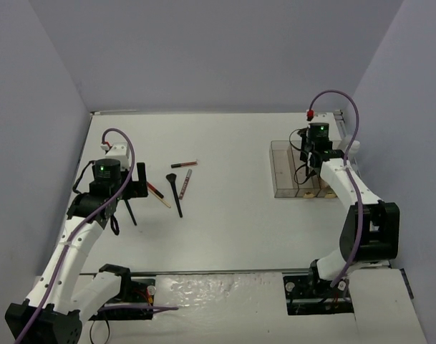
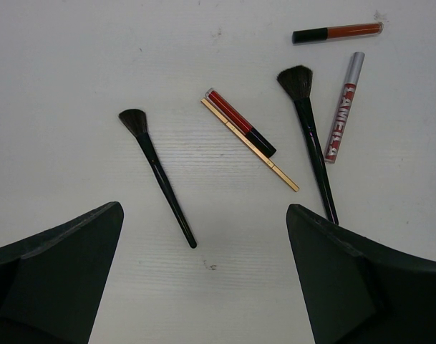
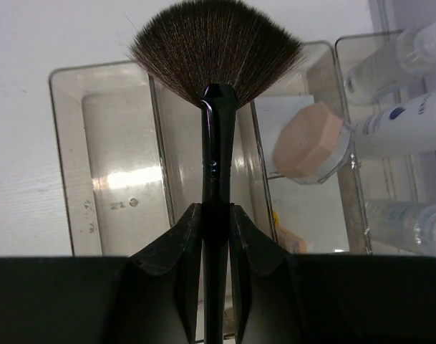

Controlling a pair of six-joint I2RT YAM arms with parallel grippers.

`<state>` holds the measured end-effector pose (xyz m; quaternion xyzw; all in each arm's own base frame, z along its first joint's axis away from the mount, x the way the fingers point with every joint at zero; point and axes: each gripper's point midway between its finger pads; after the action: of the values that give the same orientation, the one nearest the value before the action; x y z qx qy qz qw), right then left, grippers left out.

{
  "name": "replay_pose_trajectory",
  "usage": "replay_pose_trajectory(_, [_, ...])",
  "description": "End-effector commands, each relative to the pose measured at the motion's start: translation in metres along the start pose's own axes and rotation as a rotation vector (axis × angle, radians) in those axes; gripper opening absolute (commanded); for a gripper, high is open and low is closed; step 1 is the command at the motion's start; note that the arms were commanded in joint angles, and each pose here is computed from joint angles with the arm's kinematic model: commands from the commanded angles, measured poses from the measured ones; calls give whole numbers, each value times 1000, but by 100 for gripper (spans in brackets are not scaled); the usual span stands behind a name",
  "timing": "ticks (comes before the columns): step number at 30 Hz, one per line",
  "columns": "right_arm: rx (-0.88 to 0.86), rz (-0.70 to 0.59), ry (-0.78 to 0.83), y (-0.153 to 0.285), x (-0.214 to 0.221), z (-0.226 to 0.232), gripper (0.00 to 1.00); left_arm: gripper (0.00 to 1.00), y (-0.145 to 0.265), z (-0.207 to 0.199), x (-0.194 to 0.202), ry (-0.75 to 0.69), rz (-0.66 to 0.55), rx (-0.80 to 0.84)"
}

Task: Organize the makeup

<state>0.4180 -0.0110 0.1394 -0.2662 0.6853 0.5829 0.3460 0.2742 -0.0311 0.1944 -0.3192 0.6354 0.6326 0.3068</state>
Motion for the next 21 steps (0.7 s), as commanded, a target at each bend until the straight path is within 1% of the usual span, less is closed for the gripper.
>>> replay_pose_trajectory(1, [7,13,-50,-18,6,-3,0,97,6,1,-24,19,-87,-3])
replay_pose_trajectory(4, [33,32,-75,-31,16,-14,0,97,6,3,-23,20,-88,-10])
replay_pose_trajectory(7, [21,39,-77,-36,21,-12,12,97,6,2,-23,18,-88,-7])
replay_pose_trajectory(9, [-21,41,-74,-37,21,-5,29,97,5,2,-23,17,-82,-5])
replay_pose_trajectory(11, [-56,26,-61,-32,17,4,50,97,4,2,-23,17,-81,-5])
replay_pose_trajectory(13, [-78,-7,-47,-24,8,12,62,97,4,2,-22,17,-79,-5])
replay_pose_trajectory(15, [-104,-38,-25,-14,-1,26,67,97,3,1,-22,18,-77,-5])
replay_pose_trajectory(18, [-146,-96,27,7,-14,55,69,97,2,3,-22,19,-74,-11])
replay_pose_trajectory(21, [-265,-148,39,33,-26,92,70,97,2,3,-22,21,-73,-14])
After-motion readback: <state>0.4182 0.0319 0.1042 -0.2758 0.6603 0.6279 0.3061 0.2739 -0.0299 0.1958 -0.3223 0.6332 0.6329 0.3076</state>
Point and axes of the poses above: each gripper's point midway between its finger pads, its own y axis back along the fingers, its own z axis along the line the jaws close on, x = y × z, and after that the axes turned 1 degree about -y, right-handed
